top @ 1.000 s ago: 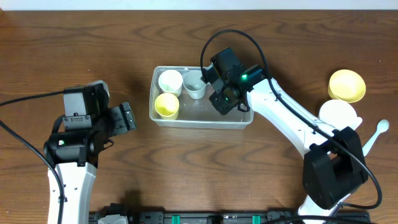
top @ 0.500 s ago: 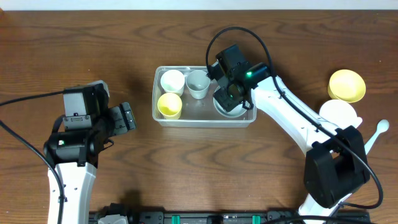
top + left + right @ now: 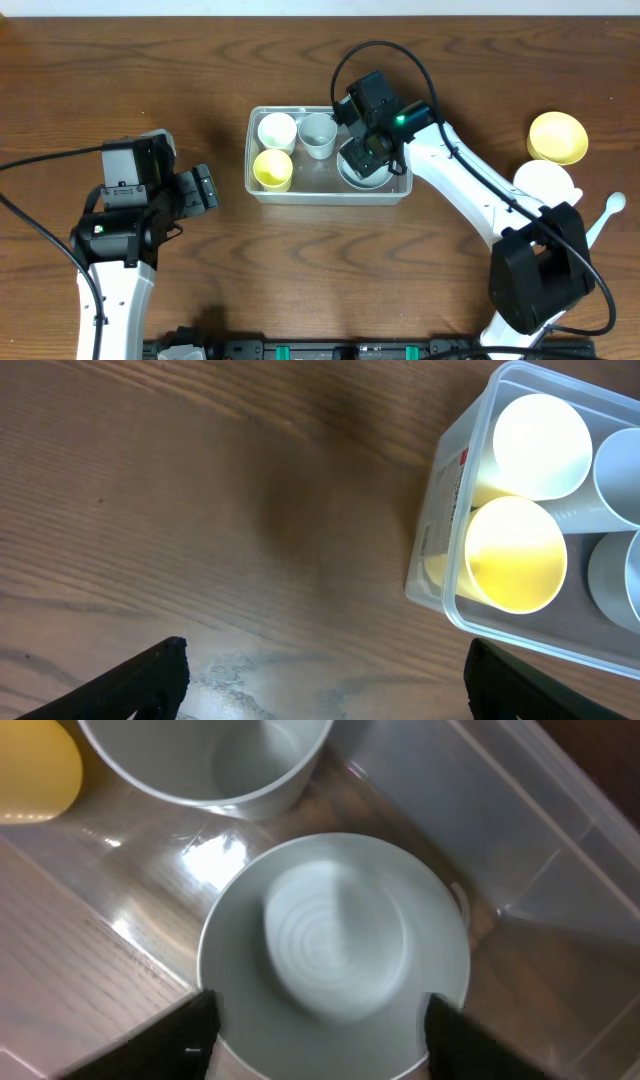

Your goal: Pack container

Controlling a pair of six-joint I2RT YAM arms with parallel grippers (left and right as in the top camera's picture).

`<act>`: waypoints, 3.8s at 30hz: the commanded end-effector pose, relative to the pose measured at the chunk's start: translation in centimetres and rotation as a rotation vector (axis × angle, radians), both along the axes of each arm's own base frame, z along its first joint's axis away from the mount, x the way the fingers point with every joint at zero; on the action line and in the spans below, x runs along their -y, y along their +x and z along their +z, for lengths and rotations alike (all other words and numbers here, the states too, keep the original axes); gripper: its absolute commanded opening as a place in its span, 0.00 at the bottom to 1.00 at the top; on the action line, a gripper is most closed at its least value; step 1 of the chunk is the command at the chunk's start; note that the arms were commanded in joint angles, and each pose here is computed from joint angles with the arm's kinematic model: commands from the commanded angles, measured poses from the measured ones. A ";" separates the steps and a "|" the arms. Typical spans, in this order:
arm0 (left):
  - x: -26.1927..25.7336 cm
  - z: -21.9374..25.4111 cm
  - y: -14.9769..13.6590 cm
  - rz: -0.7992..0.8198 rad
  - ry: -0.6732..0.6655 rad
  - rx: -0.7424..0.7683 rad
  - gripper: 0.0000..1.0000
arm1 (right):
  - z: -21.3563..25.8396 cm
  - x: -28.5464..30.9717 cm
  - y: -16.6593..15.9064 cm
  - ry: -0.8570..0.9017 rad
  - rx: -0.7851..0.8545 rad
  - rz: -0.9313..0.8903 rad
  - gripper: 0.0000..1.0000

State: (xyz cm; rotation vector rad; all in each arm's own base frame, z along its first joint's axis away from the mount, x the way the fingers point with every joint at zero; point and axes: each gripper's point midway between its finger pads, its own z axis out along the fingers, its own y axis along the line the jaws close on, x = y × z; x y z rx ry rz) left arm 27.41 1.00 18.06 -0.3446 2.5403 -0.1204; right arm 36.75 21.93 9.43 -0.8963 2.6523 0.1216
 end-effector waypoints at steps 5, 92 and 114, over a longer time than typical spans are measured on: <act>-0.1 -0.6 -0.3 0.003 0.008 -0.019 0.88 | 0.0 -2.5 -2.9 0.112 -0.121 0.110 0.02; -0.1 -0.6 -0.3 0.003 0.008 -0.019 0.88 | 13.2 12.6 4.4 0.112 0.197 -0.686 0.53; -0.1 -0.6 -0.3 0.003 0.008 -0.018 0.88 | -3.8 32.9 -3.7 -0.045 -0.257 -1.335 0.79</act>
